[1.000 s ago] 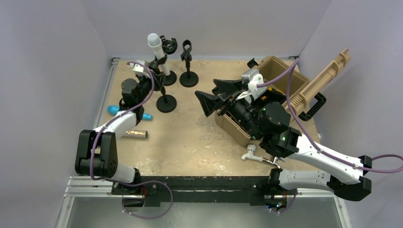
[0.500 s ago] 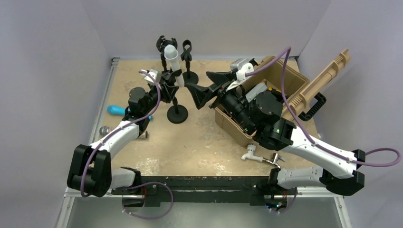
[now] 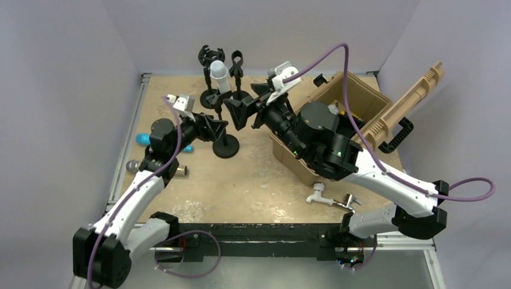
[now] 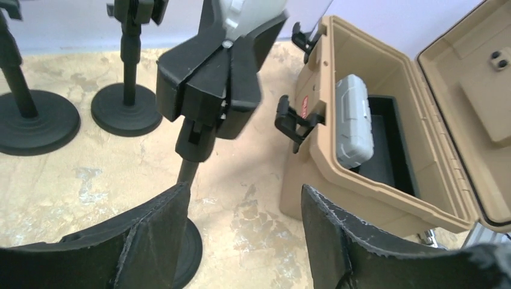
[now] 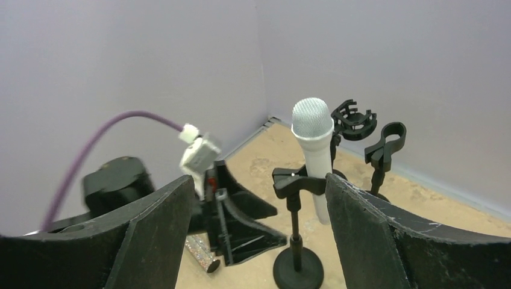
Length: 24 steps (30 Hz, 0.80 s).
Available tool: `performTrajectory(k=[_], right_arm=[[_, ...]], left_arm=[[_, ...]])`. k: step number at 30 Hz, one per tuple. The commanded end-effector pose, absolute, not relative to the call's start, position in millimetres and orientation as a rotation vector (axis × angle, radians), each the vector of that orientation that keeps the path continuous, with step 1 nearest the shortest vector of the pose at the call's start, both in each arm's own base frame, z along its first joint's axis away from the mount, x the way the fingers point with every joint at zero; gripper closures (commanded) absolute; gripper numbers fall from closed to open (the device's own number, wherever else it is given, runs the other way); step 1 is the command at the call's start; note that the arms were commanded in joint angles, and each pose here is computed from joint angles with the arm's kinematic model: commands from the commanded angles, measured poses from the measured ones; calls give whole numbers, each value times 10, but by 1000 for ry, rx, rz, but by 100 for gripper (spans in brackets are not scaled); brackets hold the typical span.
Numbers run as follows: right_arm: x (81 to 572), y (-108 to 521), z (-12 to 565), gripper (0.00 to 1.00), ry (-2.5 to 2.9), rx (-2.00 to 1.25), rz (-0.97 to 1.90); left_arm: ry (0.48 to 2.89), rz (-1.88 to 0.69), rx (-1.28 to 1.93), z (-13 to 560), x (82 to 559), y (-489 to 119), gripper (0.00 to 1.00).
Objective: Remove the microphone from the stand
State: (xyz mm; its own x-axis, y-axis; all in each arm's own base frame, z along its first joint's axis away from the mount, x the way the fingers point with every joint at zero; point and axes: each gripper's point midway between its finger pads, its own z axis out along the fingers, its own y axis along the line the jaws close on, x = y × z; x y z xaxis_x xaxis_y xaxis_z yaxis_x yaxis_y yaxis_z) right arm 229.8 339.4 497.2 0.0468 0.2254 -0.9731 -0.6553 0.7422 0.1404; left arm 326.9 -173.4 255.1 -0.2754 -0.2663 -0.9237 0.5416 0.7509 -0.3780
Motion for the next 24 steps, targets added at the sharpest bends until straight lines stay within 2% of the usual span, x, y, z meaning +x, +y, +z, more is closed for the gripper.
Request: performTrajectory(k=[1, 5, 11, 17, 21, 24], right_arm=[[2405, 3454, 5091, 22, 1371, -392, 636], [2561, 3583, 5024, 22, 1418, -380, 565], [2776, 3757, 4998, 20, 1448, -362, 520], [3057, 3885, 4949, 20, 1468, -379, 515], [3225, 3919, 4958, 21, 1474, -364, 511], [3279, 3978, 4925, 21, 1479, -376, 502]], left_arm=[[1668, -739, 236, 2771, 2980, -1595, 33], [1594, -679, 207, 3071, 2903, -1426, 23], [1530, -608, 255, 3387, 3109, -1394, 8], [1459, -545, 348, 3545, 3314, -1437, 11], [1435, -568, 430, 3563, 3296, -1528, 19], [1409, -565, 424, 3494, 3229, -1497, 19]])
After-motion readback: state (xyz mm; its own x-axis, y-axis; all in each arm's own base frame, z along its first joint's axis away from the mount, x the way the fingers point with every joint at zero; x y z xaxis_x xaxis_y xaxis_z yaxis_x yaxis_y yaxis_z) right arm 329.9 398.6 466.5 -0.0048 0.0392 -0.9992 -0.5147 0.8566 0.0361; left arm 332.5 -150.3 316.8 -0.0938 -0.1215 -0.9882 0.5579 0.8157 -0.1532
